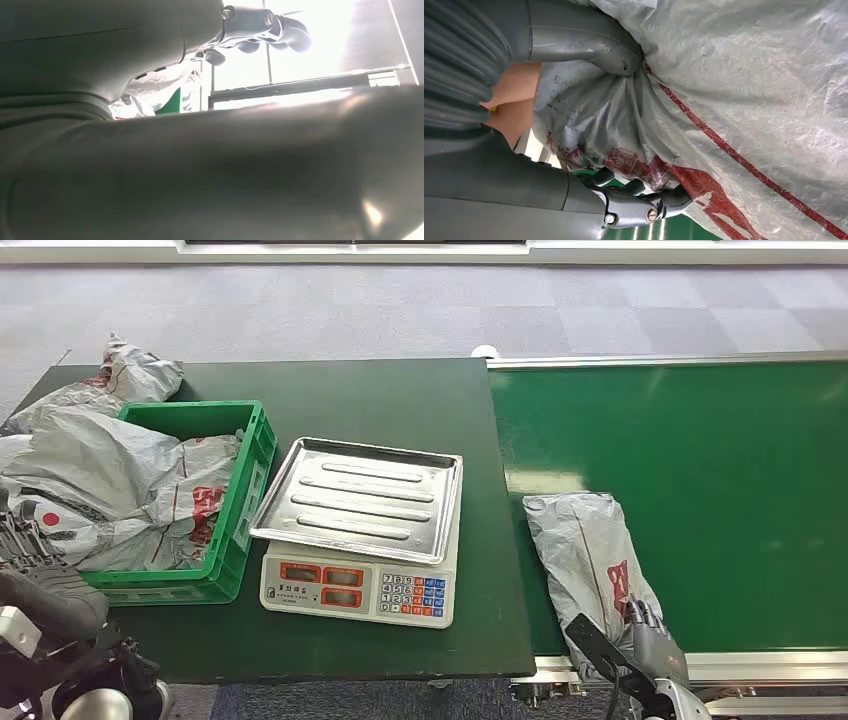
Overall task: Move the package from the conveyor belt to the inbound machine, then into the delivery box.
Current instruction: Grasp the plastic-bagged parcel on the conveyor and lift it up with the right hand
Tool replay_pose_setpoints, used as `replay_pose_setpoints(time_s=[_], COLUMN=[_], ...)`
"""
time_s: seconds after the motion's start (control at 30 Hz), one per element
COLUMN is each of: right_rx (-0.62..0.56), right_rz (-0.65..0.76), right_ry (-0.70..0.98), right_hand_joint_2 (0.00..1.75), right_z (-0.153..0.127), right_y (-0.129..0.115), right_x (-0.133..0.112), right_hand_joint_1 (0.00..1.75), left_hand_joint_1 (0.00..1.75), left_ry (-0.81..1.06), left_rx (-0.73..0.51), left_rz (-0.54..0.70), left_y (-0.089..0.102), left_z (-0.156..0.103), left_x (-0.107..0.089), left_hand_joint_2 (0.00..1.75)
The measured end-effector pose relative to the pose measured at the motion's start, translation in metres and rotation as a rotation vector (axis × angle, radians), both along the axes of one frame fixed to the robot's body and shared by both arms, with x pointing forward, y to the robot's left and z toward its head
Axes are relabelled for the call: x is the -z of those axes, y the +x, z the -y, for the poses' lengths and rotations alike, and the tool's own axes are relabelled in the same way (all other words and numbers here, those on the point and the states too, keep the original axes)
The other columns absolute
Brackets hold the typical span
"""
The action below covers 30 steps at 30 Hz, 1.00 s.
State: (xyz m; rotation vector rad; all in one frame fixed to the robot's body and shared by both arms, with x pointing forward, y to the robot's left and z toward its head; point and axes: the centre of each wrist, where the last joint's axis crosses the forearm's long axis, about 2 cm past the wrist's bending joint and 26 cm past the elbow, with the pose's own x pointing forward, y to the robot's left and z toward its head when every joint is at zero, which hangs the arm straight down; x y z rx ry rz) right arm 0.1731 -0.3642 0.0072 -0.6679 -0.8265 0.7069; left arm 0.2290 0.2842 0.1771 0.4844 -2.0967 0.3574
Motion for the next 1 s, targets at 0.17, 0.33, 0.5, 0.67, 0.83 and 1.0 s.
replay_pose_setpoints(time_s=[0.17, 0.33, 0.5, 0.67, 0.83, 1.0], right_rx=[0.002, 0.001, -0.001, -0.006, -0.011, -0.030], right_rz=[0.003, -0.002, -0.003, -0.004, -0.003, 0.006], right_ry=[-0.001, -0.002, 0.000, 0.001, 0.004, 0.005], right_hand_joint_2=[1.75, 1.75, 1.75, 1.75, 1.75, 1.75], right_z=[-0.003, -0.007, -0.012, -0.016, -0.018, -0.020], right_y=[-0.001, -0.004, -0.004, -0.004, -0.003, -0.003], right_x=[0.001, 0.003, 0.003, 0.003, 0.003, 0.003], right_hand_joint_1=[1.75, 1.75, 1.75, 1.75, 1.75, 1.75], left_hand_joint_1=[0.00, 0.00, 0.00, 0.00, 0.00, 0.00], left_ry=[0.000, -0.001, -0.003, -0.005, -0.005, -0.006], left_rx=[0.000, 0.002, 0.003, 0.004, 0.004, 0.004], left_rz=[-0.002, -0.005, -0.011, -0.015, -0.016, -0.018], left_y=[0.000, -0.001, -0.001, -0.001, -0.002, -0.002], left_z=[0.000, 0.000, 0.000, 0.000, 0.000, 0.000], left_x=[0.000, 0.001, 0.001, 0.001, 0.001, 0.000], left_hand_joint_2=[0.00, 0.00, 0.00, 0.00, 0.00, 0.00])
